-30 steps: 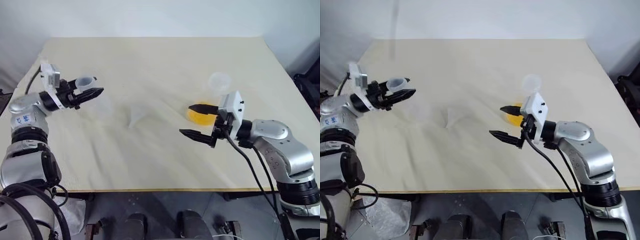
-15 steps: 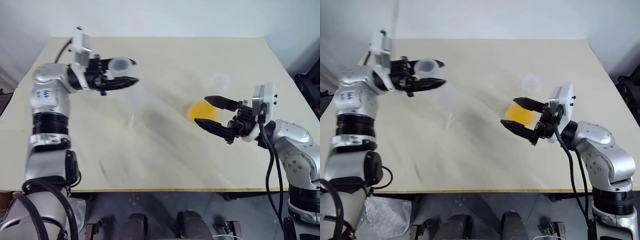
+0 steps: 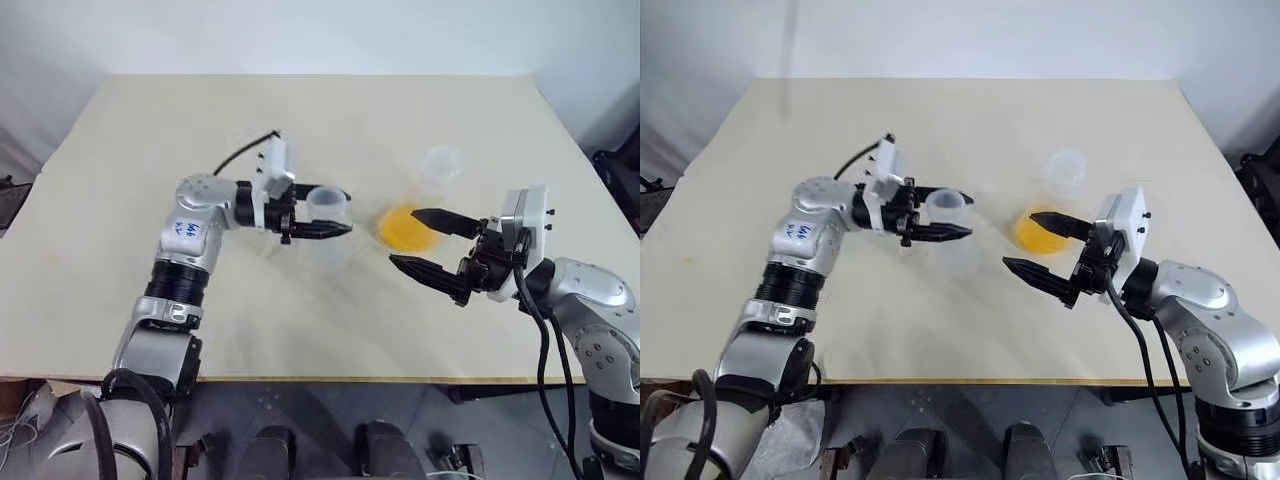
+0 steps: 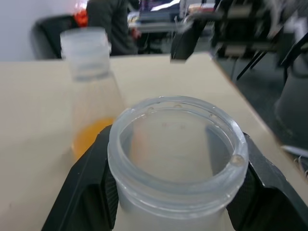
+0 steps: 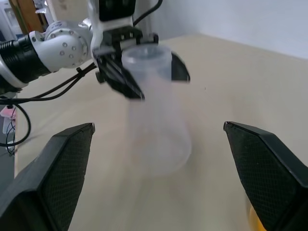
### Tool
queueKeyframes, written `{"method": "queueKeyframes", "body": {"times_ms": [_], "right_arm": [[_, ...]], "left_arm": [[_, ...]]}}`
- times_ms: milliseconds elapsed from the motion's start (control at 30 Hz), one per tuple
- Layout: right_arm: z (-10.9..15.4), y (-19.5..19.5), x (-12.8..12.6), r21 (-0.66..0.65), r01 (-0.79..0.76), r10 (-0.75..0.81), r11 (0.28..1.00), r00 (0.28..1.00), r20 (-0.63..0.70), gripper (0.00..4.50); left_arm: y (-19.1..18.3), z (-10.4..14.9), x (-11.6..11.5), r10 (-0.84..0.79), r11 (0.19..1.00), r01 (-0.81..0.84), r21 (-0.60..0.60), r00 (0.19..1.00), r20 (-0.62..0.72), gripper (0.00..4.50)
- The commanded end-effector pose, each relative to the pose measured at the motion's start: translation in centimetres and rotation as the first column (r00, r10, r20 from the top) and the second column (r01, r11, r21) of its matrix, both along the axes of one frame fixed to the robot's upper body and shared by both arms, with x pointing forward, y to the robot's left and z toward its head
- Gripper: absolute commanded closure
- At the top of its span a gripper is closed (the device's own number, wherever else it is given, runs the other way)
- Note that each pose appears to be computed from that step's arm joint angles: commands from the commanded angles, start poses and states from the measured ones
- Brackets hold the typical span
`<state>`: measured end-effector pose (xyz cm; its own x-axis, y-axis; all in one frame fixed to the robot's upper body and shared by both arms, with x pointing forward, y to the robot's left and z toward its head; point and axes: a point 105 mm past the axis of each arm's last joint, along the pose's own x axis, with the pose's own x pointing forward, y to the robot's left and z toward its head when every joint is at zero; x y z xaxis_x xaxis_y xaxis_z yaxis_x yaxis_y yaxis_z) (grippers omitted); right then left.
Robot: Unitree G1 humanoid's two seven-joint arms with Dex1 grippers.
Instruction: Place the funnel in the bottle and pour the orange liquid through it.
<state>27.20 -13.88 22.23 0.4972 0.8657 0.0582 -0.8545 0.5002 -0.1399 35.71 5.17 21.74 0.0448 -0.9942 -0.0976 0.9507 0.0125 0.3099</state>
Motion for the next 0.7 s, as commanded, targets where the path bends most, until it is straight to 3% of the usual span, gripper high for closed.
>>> {"method": "queueKeyframes", "body": {"times_ms": [33,400,700], "right_arm": [[1.4,-0.3,-1.2,-0.014,0.006,-0.005,1.000,0.997,0.073,0.00],[-0.7,-1.8,-2.3,-0.074,0.053,-0.051,0.996,0.998,0.023,0.00],[-0.6,-2.0,-2.1,-0.080,0.077,-0.075,0.994,0.997,0.033,0.00]], "left_arm": [[-1.0,0.0,0.5,0.012,1.000,-0.013,0.008,0.997,0.076,2.15],[-2.5,-0.6,1.9,0.055,0.997,-0.052,-0.052,0.996,0.064,2.15],[-2.4,-1.7,0.8,-0.015,1.000,0.015,-0.012,1.000,0.005,2.15]]}}
